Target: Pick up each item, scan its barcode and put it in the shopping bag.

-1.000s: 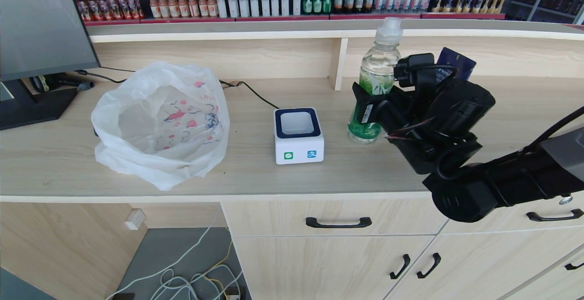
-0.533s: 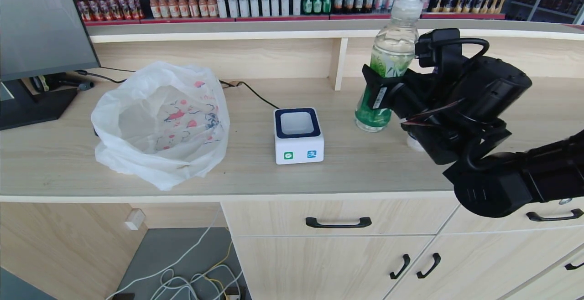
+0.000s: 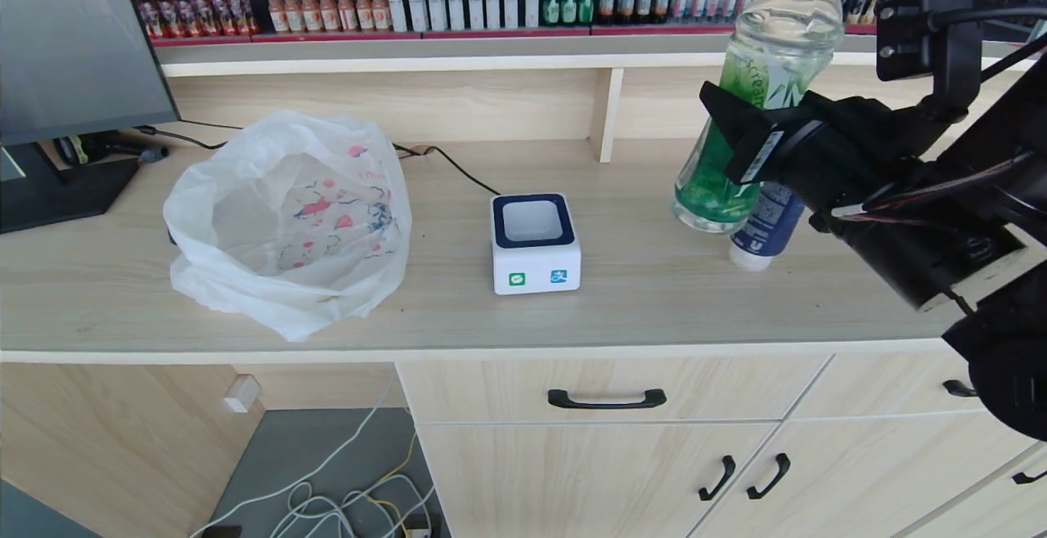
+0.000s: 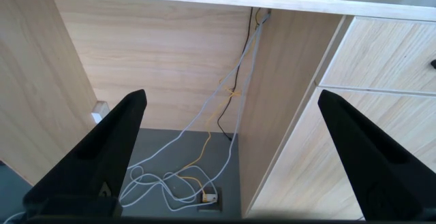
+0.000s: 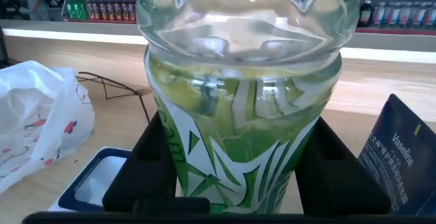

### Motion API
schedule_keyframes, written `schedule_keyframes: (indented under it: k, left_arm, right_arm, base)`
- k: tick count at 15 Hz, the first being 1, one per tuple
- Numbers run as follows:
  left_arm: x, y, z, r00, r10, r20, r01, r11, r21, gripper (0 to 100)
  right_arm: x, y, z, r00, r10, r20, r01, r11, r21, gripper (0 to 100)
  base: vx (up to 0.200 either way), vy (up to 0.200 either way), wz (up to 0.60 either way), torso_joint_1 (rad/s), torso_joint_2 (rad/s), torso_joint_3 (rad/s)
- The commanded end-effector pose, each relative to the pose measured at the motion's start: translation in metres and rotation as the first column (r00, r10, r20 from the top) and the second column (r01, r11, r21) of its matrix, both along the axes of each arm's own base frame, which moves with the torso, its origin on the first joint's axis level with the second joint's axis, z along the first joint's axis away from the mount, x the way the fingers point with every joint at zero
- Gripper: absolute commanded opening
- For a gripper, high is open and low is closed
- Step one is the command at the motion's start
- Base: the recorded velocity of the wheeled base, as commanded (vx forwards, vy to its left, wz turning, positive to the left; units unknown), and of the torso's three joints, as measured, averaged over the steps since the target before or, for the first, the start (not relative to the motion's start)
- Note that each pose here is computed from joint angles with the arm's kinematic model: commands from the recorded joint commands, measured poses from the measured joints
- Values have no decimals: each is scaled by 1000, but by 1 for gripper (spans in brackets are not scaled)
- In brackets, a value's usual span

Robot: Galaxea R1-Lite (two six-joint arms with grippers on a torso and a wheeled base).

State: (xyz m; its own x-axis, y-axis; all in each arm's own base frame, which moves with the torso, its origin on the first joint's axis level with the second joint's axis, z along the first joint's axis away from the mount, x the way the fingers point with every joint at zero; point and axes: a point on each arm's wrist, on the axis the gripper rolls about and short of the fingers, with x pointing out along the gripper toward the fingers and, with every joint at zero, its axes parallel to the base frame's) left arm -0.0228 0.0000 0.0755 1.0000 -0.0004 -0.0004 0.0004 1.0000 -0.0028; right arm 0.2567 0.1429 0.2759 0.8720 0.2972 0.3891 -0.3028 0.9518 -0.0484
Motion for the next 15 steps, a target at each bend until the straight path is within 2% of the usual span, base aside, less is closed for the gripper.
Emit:
schedule_keyframes:
  k: [1,5,7,12,14,15]
  left_arm:
    - [0,0,0,1000,0,0,0,1000,0,100]
    - [0,0,0,1000,0,0,0,1000,0,100]
    - [0,0,0,1000,0,0,0,1000,0,100]
    - [0,0,0,1000,0,0,0,1000,0,100]
    - [0,0,0,1000,0,0,0,1000,0,100]
    - [0,0,0,1000,0,0,0,1000,0,100]
  right_arm:
    - [-45,-8,-4,997,71,2,-71,997,15,0]
    - [-101,-14,-38,975,210,-79,-210,978,5,0]
    - [-116,-19,-50,962,246,-118,-246,969,15,0]
    - [-120,-21,-53,943,303,-140,-297,953,64,0]
    - [-122,-19,-53,914,382,-137,-378,924,57,0]
    - [-123,-18,-56,882,449,-144,-446,893,50,0]
  base:
    - [0,0,0,0,0,0]
    - [0,0,0,0,0,0]
    - [0,0,0,0,0,0]
    - [0,0,0,0,0,0]
    - [0,0,0,0,0,0]
    - [0,0,0,0,0,0]
